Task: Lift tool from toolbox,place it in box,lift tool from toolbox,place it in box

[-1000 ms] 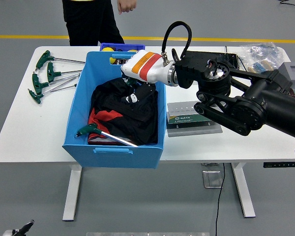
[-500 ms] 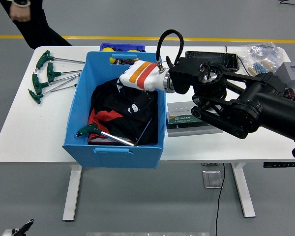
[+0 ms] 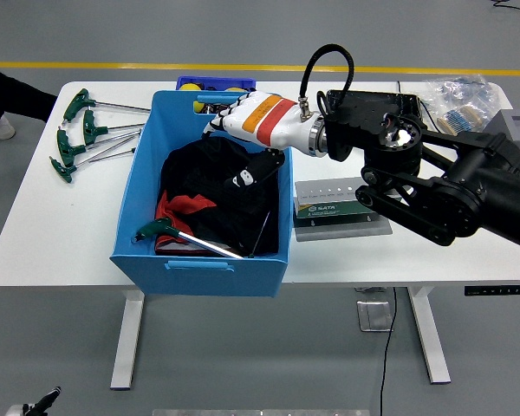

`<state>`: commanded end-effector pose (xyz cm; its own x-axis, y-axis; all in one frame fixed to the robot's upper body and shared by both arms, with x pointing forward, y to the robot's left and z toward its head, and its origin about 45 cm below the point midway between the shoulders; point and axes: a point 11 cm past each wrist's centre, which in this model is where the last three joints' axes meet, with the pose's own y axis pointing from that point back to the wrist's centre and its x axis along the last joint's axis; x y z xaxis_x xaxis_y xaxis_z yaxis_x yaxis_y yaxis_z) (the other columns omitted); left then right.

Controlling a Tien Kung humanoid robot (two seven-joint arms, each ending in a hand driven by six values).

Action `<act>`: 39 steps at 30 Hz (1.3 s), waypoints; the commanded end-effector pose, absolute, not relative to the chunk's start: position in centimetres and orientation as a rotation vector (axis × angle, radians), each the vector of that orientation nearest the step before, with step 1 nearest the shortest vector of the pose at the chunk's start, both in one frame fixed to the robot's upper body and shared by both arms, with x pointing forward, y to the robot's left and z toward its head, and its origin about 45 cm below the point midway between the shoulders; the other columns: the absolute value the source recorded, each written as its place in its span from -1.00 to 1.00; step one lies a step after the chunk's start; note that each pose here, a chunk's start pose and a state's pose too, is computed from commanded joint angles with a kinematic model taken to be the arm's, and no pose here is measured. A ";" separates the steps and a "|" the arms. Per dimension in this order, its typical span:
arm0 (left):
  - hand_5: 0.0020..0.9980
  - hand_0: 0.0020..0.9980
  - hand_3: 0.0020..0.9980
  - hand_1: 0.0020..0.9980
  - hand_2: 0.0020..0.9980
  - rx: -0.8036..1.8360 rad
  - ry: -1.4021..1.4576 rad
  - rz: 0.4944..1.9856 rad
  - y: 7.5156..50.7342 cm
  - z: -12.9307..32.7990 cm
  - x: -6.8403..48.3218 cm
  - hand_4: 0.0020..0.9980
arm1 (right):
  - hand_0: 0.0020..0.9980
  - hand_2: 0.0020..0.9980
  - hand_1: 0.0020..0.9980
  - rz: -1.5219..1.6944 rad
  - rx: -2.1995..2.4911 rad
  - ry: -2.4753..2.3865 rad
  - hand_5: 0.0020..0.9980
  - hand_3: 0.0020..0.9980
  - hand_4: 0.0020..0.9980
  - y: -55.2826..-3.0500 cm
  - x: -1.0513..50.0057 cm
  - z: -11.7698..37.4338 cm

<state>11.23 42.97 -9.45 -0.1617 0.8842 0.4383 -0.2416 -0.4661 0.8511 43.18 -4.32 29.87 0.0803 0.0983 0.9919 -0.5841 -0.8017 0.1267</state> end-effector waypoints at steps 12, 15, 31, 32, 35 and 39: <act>0.34 0.62 0.43 0.67 0.60 1.257 0.815 1.748 42.6 -9.6 11.3 0.47 | 0.60 0.65 0.55 1.281 2.215 -0.996 0.23 0.65 0.88 -12.8 43.2 28.6; 0.34 0.62 0.43 0.67 0.60 1.251 0.818 1.749 42.4 -9.6 11.3 0.47 | 0.60 0.65 0.55 1.105 2.324 -1.140 0.23 0.65 0.88 -14.8 42.8 27.9; 0.34 0.58 0.45 0.67 0.60 1.264 0.826 1.726 41.9 -9.9 10.9 0.47 | 0.62 0.65 0.57 0.357 2.566 -1.715 0.69 0.71 1.00 -23.9 38.5 23.6; 0.34 0.58 0.45 0.67 0.60 1.267 0.827 1.720 41.8 -9.9 10.9 0.47 | 0.62 0.65 0.57 0.336 2.559 -1.732 0.69 0.71 1.00 -24.3 38.2 23.1; 0.34 0.58 0.45 0.67 0.60 1.270 0.835 1.704 41.6 -10.1 10.8 0.47 | 0.61 0.66 0.57 0.275 2.532 -1.804 0.76 0.72 1.00 -25.8 37.1 22.0; 0.34 0.58 0.45 0.67 0.60 1.271 0.840 1.690 41.4 -10.2 10.7 0.47 | 0.61 0.66 0.57 0.221 2.456 -1.921 0.76 0.72 1.00 -27.8 35.9 20.3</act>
